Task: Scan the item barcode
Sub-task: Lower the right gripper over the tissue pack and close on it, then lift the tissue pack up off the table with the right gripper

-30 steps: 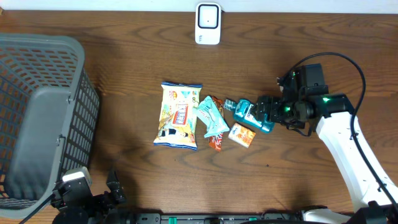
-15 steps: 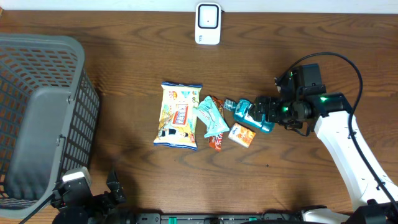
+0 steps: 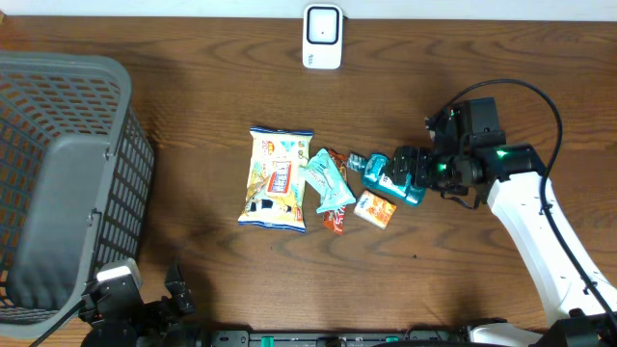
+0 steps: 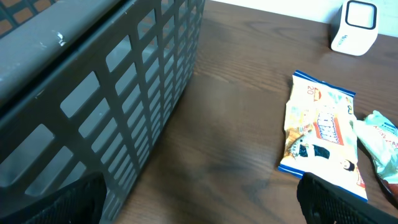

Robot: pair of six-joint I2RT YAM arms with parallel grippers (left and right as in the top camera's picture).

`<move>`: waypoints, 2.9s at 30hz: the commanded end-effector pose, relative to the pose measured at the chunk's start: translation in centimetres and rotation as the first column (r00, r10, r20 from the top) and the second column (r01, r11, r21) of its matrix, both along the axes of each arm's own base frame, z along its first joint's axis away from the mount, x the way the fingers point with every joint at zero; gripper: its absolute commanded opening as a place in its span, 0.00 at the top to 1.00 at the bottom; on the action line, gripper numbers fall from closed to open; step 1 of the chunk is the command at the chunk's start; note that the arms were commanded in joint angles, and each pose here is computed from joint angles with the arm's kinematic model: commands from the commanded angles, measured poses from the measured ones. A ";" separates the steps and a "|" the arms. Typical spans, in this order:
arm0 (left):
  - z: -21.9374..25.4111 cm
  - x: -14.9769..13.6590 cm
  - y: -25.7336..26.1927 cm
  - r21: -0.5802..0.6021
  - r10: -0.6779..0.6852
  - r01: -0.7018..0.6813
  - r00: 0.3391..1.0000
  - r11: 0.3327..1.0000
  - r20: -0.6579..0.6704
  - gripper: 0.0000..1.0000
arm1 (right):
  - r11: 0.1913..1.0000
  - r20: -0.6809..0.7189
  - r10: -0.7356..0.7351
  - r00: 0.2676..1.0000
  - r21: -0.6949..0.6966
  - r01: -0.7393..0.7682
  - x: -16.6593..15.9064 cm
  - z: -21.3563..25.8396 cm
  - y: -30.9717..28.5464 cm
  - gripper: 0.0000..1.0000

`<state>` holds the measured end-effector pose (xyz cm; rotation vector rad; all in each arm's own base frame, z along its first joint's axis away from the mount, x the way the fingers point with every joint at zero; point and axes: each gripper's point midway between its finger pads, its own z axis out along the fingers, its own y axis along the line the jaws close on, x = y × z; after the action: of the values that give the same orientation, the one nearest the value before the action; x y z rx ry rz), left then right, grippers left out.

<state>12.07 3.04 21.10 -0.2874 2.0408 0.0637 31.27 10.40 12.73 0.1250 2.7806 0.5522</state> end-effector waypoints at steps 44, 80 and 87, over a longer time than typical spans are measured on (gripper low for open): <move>0.1 -0.1 0.1 -0.006 0.012 -0.012 1.000 1.000 0.004 0.02 | 0.866 -0.292 -0.500 0.815 -0.196 0.460 -5.9 -11.8 3.8 0.52; 0.1 -0.1 0.1 -0.006 0.012 -0.012 1.000 1.000 0.004 0.02 | 0.996 0.008 0.088 0.996 -0.021 -0.088 -2.3 -9.9 7.2 0.99; 0.1 -0.1 0.1 -0.006 0.012 -0.012 1.000 1.000 0.004 0.02 | 0.952 0.405 0.292 0.866 -0.040 -0.303 -0.2 0.2 8.7 0.99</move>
<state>12.07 3.04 21.11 -0.2877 2.0407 0.0640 30.20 17.80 6.67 -0.0930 2.6300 0.5670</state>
